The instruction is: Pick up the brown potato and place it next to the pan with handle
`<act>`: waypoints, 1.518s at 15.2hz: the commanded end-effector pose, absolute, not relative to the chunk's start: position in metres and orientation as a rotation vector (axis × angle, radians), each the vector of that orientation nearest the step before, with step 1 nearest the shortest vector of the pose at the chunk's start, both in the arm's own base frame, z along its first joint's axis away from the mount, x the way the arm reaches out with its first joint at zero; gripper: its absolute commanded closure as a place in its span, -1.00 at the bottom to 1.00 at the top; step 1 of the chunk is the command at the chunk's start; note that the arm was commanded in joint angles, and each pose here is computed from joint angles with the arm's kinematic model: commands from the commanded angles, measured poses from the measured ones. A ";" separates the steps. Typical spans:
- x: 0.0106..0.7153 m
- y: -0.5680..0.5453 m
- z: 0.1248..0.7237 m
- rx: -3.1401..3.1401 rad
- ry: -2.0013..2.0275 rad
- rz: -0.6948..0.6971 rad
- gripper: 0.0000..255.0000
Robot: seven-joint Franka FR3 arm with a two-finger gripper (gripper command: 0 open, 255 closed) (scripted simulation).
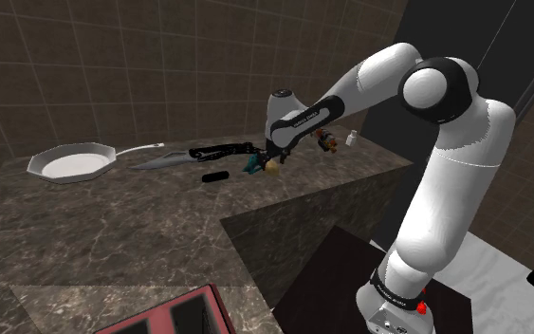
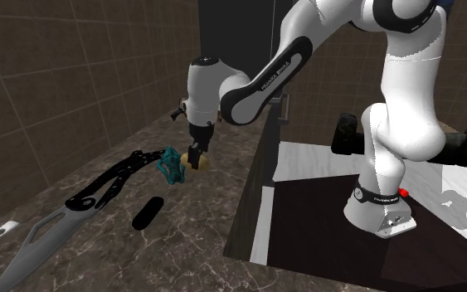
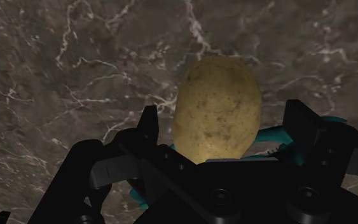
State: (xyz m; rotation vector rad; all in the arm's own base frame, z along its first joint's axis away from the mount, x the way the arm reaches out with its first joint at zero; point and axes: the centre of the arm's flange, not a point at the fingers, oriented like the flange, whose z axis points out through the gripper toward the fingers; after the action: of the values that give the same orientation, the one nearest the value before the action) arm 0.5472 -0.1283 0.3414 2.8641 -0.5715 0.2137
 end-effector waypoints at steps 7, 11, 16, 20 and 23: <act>0.551 -0.135 0.318 2.864 -0.572 0.215 -1.00; 0.551 -0.135 0.318 2.864 -0.572 0.215 -1.00; 0.551 -0.135 0.318 2.864 -0.572 0.215 1.00; 0.551 -0.135 0.318 2.864 -0.572 0.215 1.00; 0.551 -0.135 0.328 2.864 -0.572 0.215 1.00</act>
State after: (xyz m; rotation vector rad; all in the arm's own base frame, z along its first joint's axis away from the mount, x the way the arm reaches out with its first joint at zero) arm 0.5508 -0.1349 0.3241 2.8639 -0.5720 0.2147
